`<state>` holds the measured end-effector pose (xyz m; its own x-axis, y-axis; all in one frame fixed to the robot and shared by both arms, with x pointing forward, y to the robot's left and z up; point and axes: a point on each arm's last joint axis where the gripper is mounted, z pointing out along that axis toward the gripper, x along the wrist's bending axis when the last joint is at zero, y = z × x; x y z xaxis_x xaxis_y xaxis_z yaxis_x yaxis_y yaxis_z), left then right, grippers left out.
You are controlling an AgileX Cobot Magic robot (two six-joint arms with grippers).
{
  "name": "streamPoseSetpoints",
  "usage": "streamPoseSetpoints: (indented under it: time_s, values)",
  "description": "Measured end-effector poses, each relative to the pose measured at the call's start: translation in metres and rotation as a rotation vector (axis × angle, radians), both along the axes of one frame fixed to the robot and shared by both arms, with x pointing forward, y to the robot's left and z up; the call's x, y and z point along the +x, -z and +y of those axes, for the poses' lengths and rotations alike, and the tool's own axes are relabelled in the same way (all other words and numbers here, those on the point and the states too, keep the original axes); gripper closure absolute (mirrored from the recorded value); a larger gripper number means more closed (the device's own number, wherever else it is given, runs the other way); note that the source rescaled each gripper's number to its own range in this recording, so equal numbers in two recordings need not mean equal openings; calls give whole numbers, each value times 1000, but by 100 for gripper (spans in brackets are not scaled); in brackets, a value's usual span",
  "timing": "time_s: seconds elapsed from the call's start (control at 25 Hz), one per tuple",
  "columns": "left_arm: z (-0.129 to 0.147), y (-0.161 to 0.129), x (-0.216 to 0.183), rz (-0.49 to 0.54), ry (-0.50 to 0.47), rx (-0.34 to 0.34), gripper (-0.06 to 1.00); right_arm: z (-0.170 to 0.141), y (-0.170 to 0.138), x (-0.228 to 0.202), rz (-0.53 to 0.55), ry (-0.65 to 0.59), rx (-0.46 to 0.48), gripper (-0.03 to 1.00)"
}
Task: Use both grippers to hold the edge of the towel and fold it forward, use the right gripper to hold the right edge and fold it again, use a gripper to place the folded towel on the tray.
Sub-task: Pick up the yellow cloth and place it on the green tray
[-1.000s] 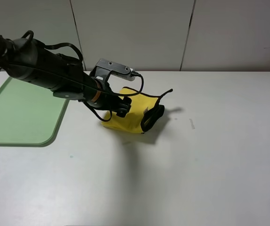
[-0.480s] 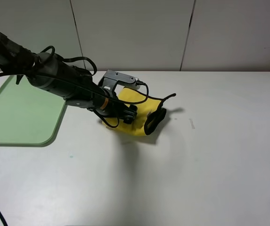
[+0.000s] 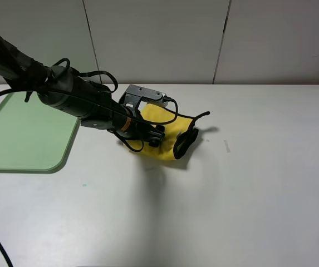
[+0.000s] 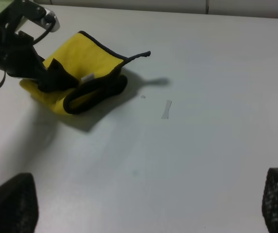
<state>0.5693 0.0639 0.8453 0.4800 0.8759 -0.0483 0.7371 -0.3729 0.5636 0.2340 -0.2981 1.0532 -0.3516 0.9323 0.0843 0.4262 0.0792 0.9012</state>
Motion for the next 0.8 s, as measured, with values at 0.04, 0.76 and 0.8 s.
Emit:
streamPoseSetpoints:
  time_s: [0.04,0.76,0.8]
  values:
    - [0,0,0,0,0,-2,-1,0,0,0,0,0,0,-3]
    - [-3,1,0,15,-8,-65,78,0,0,0,0,0,0,-3]
    - [-4,1,0,15,-6,-67,78,0,0,0,0,0,0,-3]
